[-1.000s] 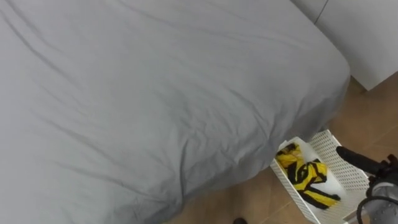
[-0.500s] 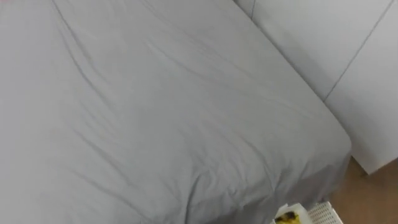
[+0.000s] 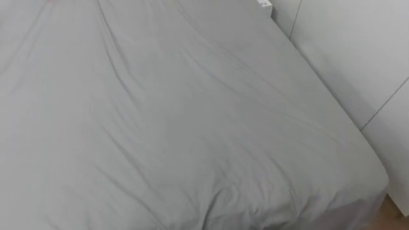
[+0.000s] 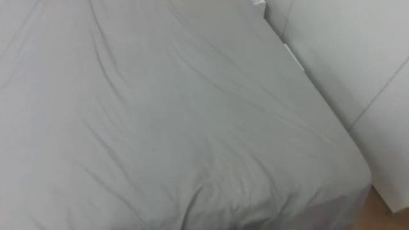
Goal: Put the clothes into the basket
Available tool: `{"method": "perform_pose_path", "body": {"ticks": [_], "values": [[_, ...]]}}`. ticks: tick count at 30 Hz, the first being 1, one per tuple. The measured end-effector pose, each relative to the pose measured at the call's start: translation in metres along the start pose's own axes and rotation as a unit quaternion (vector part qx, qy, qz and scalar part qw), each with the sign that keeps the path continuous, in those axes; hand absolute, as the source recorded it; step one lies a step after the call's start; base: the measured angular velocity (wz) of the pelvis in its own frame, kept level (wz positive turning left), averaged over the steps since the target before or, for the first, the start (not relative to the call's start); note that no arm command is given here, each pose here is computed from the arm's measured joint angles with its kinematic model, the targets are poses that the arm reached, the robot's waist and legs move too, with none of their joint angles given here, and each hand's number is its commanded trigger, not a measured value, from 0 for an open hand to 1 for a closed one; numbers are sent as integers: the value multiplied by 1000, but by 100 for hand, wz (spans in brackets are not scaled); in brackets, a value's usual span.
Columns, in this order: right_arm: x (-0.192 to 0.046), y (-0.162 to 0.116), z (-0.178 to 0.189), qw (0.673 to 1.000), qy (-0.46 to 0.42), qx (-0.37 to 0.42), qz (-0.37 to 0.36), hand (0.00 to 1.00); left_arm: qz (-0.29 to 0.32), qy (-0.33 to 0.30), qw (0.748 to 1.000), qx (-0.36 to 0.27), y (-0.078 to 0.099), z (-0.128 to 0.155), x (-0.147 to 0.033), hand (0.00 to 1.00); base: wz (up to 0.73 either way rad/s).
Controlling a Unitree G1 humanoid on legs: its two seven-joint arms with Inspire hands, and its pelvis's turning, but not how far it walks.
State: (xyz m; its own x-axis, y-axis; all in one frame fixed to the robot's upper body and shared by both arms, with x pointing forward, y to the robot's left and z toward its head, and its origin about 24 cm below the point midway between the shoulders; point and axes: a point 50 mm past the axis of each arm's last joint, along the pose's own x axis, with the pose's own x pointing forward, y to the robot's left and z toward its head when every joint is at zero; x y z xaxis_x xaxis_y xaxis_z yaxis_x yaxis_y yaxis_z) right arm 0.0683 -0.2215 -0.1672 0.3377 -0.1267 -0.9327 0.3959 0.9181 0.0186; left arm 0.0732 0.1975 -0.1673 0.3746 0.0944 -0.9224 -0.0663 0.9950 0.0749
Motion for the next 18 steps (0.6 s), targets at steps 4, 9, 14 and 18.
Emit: {"method": "perform_pose_path", "body": {"ticks": [4,9,14,18], "values": [[0,4,-1,1000,9,-24,15,0,-1,0,1000,-10,-2,0,0,0,17],[2,11,1,998,10,-55,24,0,3,-2,1000,-11,0,-1,0,0,9],[2,12,1,997,10,-72,26,0,5,-2,1000,-5,1,-1,0,0,7],[1,10,-2,997,14,-73,25,0,6,-2,1000,-3,1,-1,0,0,4]]}}
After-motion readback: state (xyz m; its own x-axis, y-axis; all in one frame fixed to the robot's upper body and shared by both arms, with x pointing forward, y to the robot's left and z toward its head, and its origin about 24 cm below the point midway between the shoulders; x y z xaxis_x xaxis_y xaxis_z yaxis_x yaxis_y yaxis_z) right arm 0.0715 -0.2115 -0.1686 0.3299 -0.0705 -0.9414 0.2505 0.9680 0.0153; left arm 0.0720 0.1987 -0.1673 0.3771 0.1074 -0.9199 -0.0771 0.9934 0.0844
